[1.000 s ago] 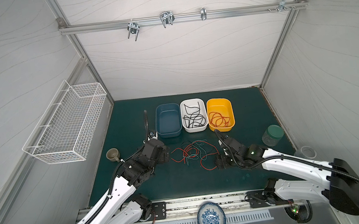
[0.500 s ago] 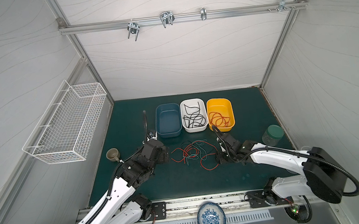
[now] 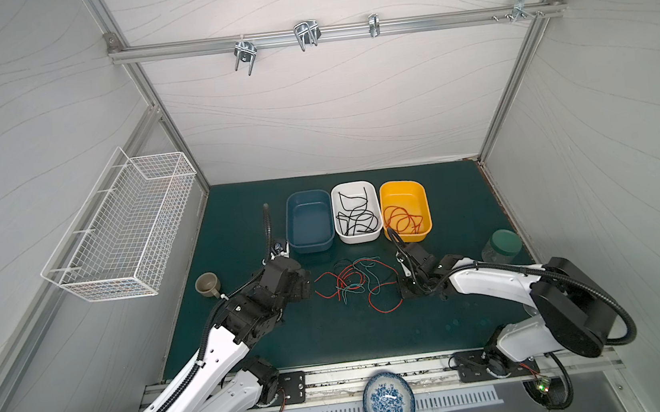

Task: Untangle the cables
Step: 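Grasp a red cable with the right gripper and pull it from the pile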

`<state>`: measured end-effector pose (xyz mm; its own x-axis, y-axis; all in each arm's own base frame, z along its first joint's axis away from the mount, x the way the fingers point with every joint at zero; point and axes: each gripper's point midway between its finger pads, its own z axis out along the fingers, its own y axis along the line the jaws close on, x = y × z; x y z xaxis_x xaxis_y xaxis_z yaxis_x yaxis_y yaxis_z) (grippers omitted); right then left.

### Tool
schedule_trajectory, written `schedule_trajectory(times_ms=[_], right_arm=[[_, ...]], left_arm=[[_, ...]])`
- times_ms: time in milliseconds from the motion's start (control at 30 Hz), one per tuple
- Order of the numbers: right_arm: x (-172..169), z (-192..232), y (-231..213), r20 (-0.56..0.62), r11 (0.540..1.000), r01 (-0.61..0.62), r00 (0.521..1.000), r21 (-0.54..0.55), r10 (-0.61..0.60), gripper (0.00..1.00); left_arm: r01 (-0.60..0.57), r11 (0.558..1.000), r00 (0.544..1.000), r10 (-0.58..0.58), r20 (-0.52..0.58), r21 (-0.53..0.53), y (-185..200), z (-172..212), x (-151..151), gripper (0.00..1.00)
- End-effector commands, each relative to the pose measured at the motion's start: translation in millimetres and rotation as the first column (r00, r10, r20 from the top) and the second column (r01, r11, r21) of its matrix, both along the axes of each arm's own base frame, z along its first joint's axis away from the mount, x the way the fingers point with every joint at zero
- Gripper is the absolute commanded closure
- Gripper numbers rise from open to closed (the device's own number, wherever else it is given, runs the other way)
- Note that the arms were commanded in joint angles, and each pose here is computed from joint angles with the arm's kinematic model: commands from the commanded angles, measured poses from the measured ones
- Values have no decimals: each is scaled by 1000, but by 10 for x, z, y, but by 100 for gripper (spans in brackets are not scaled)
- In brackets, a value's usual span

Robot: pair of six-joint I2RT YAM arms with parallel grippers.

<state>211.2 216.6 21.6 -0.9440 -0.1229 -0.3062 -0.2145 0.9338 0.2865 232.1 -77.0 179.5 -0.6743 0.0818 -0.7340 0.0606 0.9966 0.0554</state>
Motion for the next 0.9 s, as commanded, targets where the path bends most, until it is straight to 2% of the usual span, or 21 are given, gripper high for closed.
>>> schedule_trajectory(times_ms=[0, 167, 333, 567, 867], right_arm=[[41, -8, 16, -14, 1000, 13, 1000, 4, -13, 78], [53, 133, 8, 17, 1000, 18, 1000, 24, -19, 93], [98, 429, -91, 105, 999, 36, 994, 28, -39, 100], [149, 924, -260, 244, 998, 56, 968, 37, -63, 100], [140, 1527, -331, 357, 996, 30, 932, 87, -60, 100]], left_arm=[[6, 1000, 999, -5, 41, -19, -41, 85, 58, 0], [8, 1000, 999, -7, 39, -19, -46, 79, 58, 0], [12, 1000, 999, -11, 38, -20, -55, 77, 60, 0], [17, 1000, 999, -16, 34, -23, -69, 67, 60, 1], [23, 999, 999, -23, 27, -24, -81, 52, 56, 0]])
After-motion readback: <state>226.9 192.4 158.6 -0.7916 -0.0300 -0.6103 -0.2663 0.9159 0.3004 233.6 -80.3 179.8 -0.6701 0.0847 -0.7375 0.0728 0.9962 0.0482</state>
